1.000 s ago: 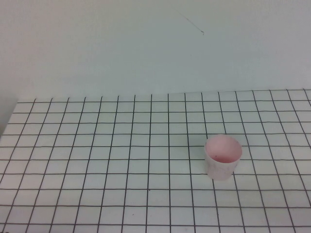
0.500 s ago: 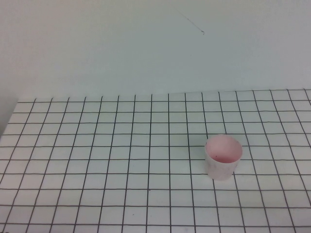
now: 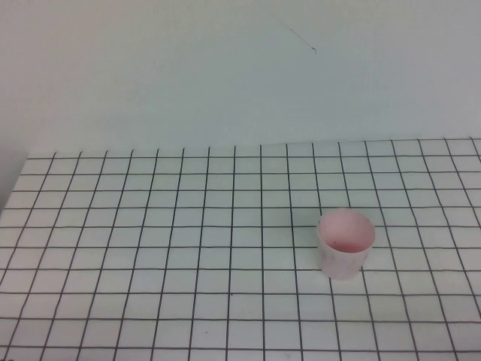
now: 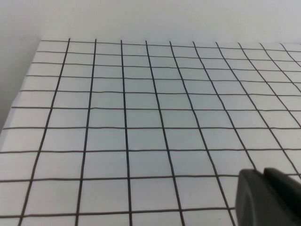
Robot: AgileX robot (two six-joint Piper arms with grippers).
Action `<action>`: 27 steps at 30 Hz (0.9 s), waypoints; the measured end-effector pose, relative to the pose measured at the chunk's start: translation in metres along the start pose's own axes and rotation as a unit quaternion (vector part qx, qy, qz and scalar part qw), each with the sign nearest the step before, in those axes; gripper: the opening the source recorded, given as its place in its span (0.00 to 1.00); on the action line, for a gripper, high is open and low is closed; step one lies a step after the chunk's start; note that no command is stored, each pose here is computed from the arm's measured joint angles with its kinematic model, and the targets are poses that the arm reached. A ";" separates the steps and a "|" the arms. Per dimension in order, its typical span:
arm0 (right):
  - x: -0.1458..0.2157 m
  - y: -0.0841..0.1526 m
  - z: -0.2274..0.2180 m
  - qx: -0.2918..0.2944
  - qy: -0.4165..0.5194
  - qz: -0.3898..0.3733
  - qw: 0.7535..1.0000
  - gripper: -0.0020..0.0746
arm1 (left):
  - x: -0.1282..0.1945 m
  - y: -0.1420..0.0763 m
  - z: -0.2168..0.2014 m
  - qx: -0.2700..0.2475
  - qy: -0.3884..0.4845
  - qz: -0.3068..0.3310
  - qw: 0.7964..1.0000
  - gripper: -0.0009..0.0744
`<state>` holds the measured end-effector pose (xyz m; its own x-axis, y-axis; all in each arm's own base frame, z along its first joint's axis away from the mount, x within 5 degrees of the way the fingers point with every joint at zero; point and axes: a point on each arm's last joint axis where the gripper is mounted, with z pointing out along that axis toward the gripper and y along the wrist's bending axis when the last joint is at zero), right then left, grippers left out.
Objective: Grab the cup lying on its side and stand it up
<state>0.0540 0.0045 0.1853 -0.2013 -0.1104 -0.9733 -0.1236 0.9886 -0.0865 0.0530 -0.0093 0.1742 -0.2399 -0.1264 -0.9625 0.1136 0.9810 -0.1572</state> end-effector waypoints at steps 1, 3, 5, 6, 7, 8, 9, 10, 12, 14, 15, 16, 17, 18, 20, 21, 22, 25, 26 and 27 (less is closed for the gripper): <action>0.000 0.000 0.000 0.000 0.000 0.000 1.000 0.03 | 0.000 0.000 0.000 0.000 0.000 0.000 1.000 0.01; 0.000 0.000 0.000 0.000 0.000 0.000 1.000 0.03 | 0.000 0.000 0.000 0.000 0.000 0.000 1.000 0.01; 0.000 0.000 0.000 0.001 0.000 0.000 1.000 0.03 | 0.000 0.000 0.000 0.000 0.000 0.000 1.000 0.01; 0.000 0.000 0.000 0.003 0.000 0.002 1.000 0.03 | 0.000 0.000 0.000 0.000 0.000 0.000 1.000 0.01; 0.000 -0.001 0.000 0.009 0.001 0.004 1.000 0.03 | 0.000 0.000 0.000 0.000 0.000 0.000 1.000 0.01; 0.000 -0.002 0.000 0.015 0.001 0.006 1.000 0.03 | 0.000 0.000 0.000 0.000 0.000 0.000 1.000 0.01; 0.000 -0.002 0.000 0.021 0.002 0.007 1.000 0.03 | 0.000 0.000 0.000 0.000 0.000 0.000 1.000 0.01; 0.000 -0.003 0.000 0.025 0.003 0.009 1.000 0.03 | 0.000 0.000 0.000 0.000 0.000 0.000 1.000 0.01; 0.001 -0.004 0.000 0.036 0.004 0.012 0.999 0.03 | 0.000 0.000 0.000 0.000 0.000 0.000 1.000 0.01; 0.001 -0.005 0.000 0.044 0.005 0.016 0.999 0.03 | 0.000 0.000 0.000 0.000 0.000 0.000 1.000 0.01; 0.001 -0.005 0.000 0.047 0.005 0.018 0.999 0.03 | 0.000 0.000 0.000 -0.001 0.000 0.000 1.000 0.01; 0.001 -0.005 0.000 0.048 0.006 0.018 0.999 0.03 | 0.000 0.000 0.000 0.000 0.000 0.000 1.000 0.01; 0.001 -0.005 0.000 0.048 0.006 0.018 0.999 0.03 | 0.000 0.000 0.000 0.000 0.000 0.000 1.000 0.01; 0.001 -0.005 0.000 0.048 0.006 0.018 0.999 0.03 | 0.000 0.000 0.000 0.000 0.000 0.000 1.000 0.01; 0.001 -0.005 0.000 0.049 0.006 0.018 0.999 0.03 | 0.000 0.000 0.000 0.000 0.000 0.000 1.000 0.01; 0.001 -0.005 0.000 0.050 0.006 0.018 0.999 0.03 | 0.000 0.000 0.000 0.000 0.000 0.000 1.000 0.01; 0.001 -0.006 0.000 0.053 0.007 0.019 0.998 0.03 | 0.000 0.000 0.000 0.000 0.000 0.000 1.000 0.01; 0.001 -0.007 -0.001 0.064 0.007 0.021 0.998 0.03 | 0.000 0.000 0.000 0.000 0.000 0.000 1.000 0.01; 0.001 -0.007 -0.001 0.066 0.008 0.022 0.998 0.03 | 0.000 0.000 0.000 0.000 0.000 0.000 1.000 0.01; 0.001 -0.007 -0.001 0.066 0.008 0.022 0.998 0.03 | 0.000 0.000 0.000 0.000 0.000 0.000 1.000 0.01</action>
<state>0.0540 -0.0027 0.1849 -0.2185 -0.0673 -0.9735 0.0148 0.9973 -0.0722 0.0530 -0.0093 0.1742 -0.2396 -0.1264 -0.9626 0.1140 0.9810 -0.1572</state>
